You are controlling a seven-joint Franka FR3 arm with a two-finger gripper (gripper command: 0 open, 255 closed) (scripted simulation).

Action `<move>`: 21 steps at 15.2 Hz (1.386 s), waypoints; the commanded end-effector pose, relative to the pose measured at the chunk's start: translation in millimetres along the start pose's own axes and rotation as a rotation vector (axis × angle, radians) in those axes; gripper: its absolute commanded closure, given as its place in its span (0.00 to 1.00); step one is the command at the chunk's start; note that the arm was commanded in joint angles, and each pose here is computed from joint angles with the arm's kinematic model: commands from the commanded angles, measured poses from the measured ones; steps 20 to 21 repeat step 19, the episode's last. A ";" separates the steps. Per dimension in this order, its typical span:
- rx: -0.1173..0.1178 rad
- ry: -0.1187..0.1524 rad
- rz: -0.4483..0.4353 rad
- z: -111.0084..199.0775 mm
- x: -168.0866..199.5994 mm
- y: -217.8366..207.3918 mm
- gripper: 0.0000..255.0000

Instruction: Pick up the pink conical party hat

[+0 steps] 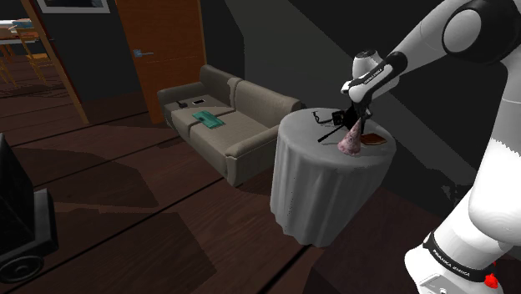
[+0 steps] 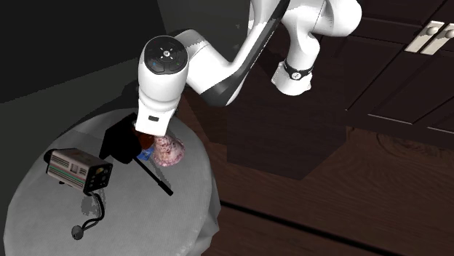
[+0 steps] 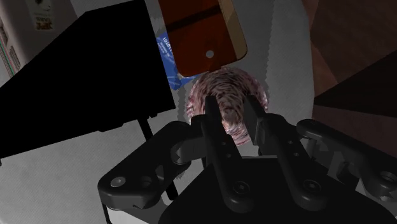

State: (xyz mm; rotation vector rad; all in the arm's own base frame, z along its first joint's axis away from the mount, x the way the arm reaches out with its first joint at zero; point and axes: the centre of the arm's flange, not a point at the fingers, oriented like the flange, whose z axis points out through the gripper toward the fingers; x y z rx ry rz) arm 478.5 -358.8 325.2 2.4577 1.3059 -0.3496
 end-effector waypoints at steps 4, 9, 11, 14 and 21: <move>0.001 0.000 0.000 -8.9 -3.4 1.5 1.00; 0.001 0.000 0.000 -33.0 -13.1 6.2 1.00; 0.001 0.000 0.000 -42.7 -16.9 8.1 1.00; 0.001 0.000 0.000 -57.2 -22.7 10.9 1.00; 0.001 0.000 0.000 -72.4 -28.8 13.8 1.00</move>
